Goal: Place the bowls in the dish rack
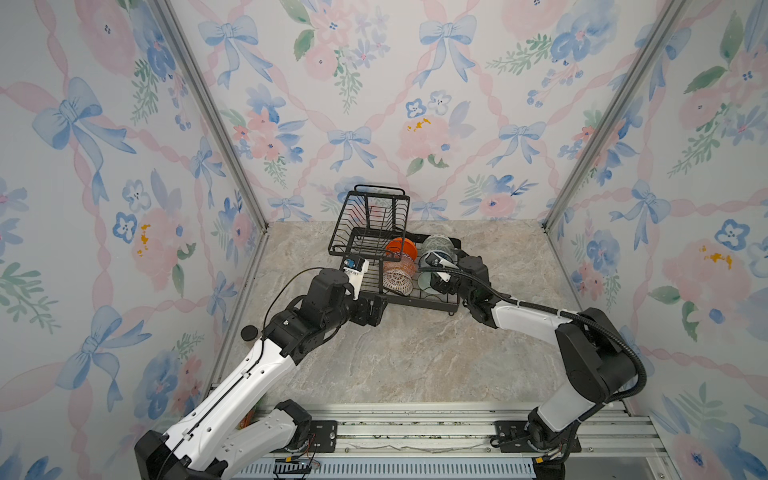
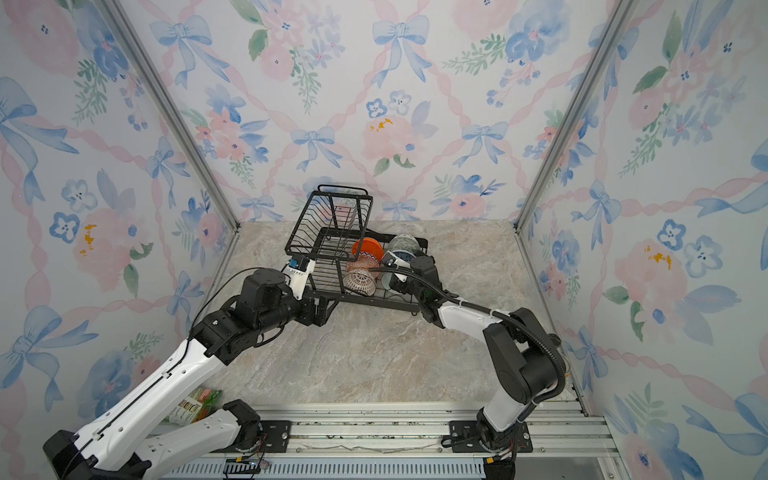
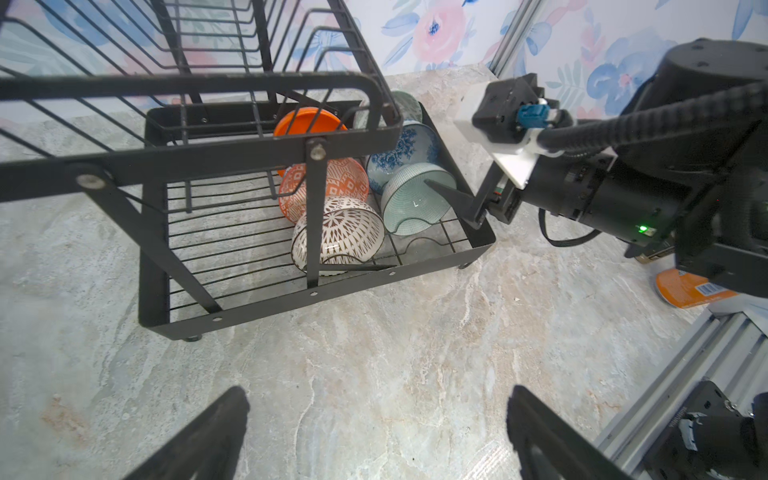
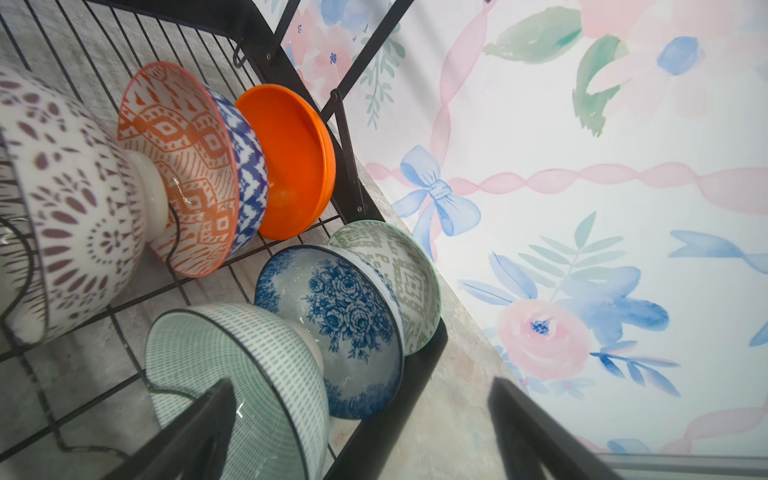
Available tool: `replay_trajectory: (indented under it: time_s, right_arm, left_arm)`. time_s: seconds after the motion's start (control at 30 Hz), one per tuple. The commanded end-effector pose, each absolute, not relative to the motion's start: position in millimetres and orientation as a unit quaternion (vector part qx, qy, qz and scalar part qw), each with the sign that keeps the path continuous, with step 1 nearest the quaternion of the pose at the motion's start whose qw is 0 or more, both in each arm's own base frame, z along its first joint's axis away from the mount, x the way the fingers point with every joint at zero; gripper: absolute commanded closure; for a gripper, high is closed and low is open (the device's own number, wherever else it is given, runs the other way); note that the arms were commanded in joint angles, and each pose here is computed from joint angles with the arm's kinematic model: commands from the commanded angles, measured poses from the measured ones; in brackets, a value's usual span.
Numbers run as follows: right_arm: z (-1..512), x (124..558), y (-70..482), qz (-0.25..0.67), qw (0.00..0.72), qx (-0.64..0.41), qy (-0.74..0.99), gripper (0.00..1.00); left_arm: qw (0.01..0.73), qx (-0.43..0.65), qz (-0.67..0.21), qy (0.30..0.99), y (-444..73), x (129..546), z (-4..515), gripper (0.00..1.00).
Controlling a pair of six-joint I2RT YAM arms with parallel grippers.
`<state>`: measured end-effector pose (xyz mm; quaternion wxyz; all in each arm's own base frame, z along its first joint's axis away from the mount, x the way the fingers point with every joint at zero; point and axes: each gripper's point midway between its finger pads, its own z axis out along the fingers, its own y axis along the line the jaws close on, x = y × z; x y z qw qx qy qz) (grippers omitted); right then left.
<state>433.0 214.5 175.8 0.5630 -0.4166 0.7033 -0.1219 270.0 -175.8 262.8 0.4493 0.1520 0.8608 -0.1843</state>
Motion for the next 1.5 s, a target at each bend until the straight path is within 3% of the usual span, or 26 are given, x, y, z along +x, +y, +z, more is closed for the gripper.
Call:
replay_trajectory:
  time_s: [0.0, 0.23, 0.37, 0.57, 0.7, 0.83, 1.07, 1.33, 1.47]
  right_arm:
    - [193, 416, 207, -0.107, 0.573, -0.390, 0.713, 0.03]
    - [234, 383, 163, -0.027, 0.610, -0.261, 0.747, 0.03]
    - [228, 364, 127, -0.012, 0.617, -0.187, 0.764, 0.03]
    - [202, 341, 33, -0.080, 0.627, 0.014, 0.774, 0.03]
    - [170, 331, -13, -0.126, 0.624, 0.111, 0.763, 0.03]
    - [148, 344, -25, -0.183, 0.602, 0.107, 0.770, 0.03]
    - [124, 379, -24, -0.189, 0.597, 0.096, 0.773, 0.03]
    - [96, 393, -12, -0.090, 0.576, 0.049, 0.811, 0.03]
    - [99, 392, -18, -0.095, 0.580, 0.066, 0.807, 0.03]
  left_arm:
    - [0.489, 0.117, -0.120, 0.856, -145, 276, 267, 0.02]
    - [0.628, 0.031, -0.068, 0.775, -102, 286, 302, 0.02]
    - [0.680, -0.003, -0.035, 0.733, -87, 294, 280, 0.02]
    - [0.670, -0.063, 0.085, 0.734, -35, 306, 231, 0.02]
    - [0.666, -0.103, 0.094, 0.732, 3, 310, 200, 0.02]
    - [0.657, -0.123, 0.098, 0.738, 32, 316, 173, 0.02]
    - [0.651, -0.102, 0.094, 0.746, 43, 336, 137, 0.02]
    - [0.643, -0.045, 0.077, 0.761, 19, 371, 111, 0.02]
    - [0.639, -0.064, 0.082, 0.762, 24, 370, 110, 0.02]
